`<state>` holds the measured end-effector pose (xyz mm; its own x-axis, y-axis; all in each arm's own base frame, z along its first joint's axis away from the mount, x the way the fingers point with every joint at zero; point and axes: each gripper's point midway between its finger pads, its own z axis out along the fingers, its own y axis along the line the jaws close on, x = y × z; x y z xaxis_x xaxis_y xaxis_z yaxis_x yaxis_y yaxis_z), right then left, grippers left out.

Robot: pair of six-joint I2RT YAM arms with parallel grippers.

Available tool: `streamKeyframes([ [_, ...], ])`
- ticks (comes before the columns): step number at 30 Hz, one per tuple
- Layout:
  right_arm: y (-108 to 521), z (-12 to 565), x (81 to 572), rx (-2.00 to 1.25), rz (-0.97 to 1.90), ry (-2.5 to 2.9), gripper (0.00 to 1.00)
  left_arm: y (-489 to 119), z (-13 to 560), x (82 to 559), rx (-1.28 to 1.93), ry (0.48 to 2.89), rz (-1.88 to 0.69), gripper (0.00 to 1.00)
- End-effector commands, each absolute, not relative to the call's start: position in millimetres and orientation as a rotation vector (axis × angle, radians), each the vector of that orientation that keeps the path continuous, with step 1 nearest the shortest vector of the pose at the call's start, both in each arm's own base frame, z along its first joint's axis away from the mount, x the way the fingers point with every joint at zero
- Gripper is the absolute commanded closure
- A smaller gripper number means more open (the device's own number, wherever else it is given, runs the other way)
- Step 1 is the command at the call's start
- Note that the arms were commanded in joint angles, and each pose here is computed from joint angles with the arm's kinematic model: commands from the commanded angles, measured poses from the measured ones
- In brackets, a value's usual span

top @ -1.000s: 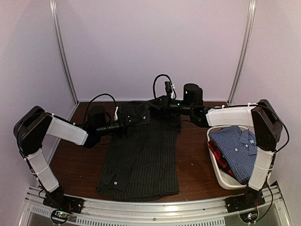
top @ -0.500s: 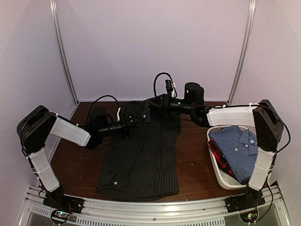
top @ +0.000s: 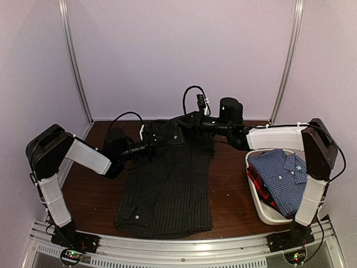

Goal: Fold and stack the long sleeve shirts
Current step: Pass from the right arm to the left

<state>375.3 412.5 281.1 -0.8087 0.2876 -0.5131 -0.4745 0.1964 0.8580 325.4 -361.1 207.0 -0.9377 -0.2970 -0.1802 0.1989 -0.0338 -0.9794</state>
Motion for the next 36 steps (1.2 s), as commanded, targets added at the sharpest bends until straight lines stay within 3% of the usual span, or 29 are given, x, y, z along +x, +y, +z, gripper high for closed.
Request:
streamKeyframes([
  [1, 405.5, 293.7, 367.0, -0.203, 1.623, 1.863, 1.00, -358.9, 240.2, 316.1, -0.026, 1.782, -2.105, 0.53],
  [8, 392.7, 276.2, 366.4, -0.195, 1.492, 1.921, 1.00, -358.6, 241.2, 317.9, -0.028, 1.820, -2.059, 1.00],
  [16, 370.7, 247.3, 361.2, -0.177, 1.319, 2.013, 1.00, -349.0, 221.7, 335.7, -0.060, 1.996, -1.792, 1.00],
  [22, 345.8, 222.2, 359.5, -0.158, 1.129, 2.088, 0.79, -316.5, 213.3, 359.4, -0.031, 2.153, -1.404, 1.00],
  [28, 319.6, 188.4, 349.5, -0.160, 0.924, 2.197, 0.60, -273.7, 204.9, 374.7, -0.039, 2.241, -1.191, 1.00],
  [36, 285.7, 127.3, 334.7, -0.137, 0.676, 2.360, 0.55, -234.9, 185.3, 387.8, -0.070, 2.313, -1.032, 1.00],
])
